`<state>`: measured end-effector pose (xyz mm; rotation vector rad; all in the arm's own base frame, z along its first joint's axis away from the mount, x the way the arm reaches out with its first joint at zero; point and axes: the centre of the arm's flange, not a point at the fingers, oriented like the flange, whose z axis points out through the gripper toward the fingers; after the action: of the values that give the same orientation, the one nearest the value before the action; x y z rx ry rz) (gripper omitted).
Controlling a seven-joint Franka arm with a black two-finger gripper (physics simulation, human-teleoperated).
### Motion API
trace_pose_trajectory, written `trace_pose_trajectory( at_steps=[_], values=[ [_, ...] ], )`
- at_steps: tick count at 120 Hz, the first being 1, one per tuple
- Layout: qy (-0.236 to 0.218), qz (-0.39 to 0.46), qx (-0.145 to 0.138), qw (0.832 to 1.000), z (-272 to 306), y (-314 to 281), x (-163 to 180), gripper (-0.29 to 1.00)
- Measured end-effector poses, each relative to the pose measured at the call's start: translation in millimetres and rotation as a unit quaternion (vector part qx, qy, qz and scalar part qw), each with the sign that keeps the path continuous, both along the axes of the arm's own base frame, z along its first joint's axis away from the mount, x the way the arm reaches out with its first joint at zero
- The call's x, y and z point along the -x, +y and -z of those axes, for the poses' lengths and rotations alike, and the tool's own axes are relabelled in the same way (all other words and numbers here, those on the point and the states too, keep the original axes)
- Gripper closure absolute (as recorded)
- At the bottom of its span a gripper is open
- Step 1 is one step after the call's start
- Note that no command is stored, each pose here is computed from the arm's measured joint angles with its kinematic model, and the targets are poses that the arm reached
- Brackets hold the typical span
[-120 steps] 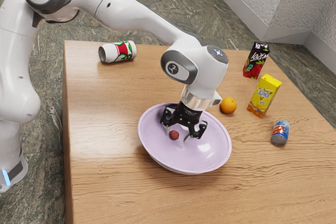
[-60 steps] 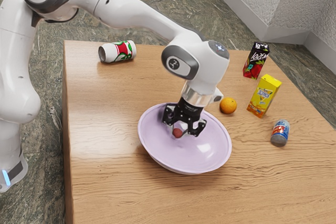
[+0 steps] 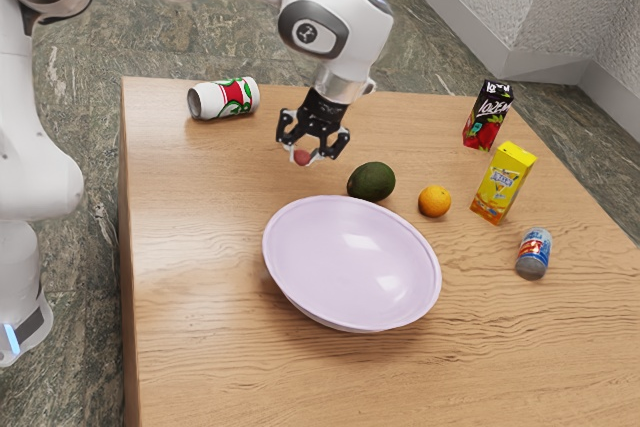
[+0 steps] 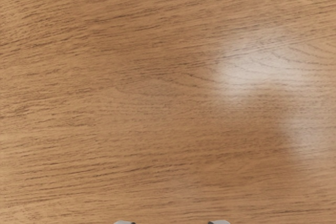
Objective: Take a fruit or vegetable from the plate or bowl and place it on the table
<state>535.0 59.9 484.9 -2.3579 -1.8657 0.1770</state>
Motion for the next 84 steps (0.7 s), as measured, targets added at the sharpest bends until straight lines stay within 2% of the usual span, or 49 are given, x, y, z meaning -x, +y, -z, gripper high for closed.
trace_pose_trajectory(
  at_steps=[12,26,41,58,84],
  values=[
    [0.008,-0.021,-0.001,1.0,4,28,4,0.54],
    [0.012,-0.017,-0.002,1.0,3,29,5,0.26],
    [0.013,0.004,0.002,1.0,-4,9,6,0.11],
    [0.019,0.023,0.008,1.0,-10,-10,10,0.04],
    [0.032,0.024,0.009,0.999,-5,-6,12,0.01]
  ],
)
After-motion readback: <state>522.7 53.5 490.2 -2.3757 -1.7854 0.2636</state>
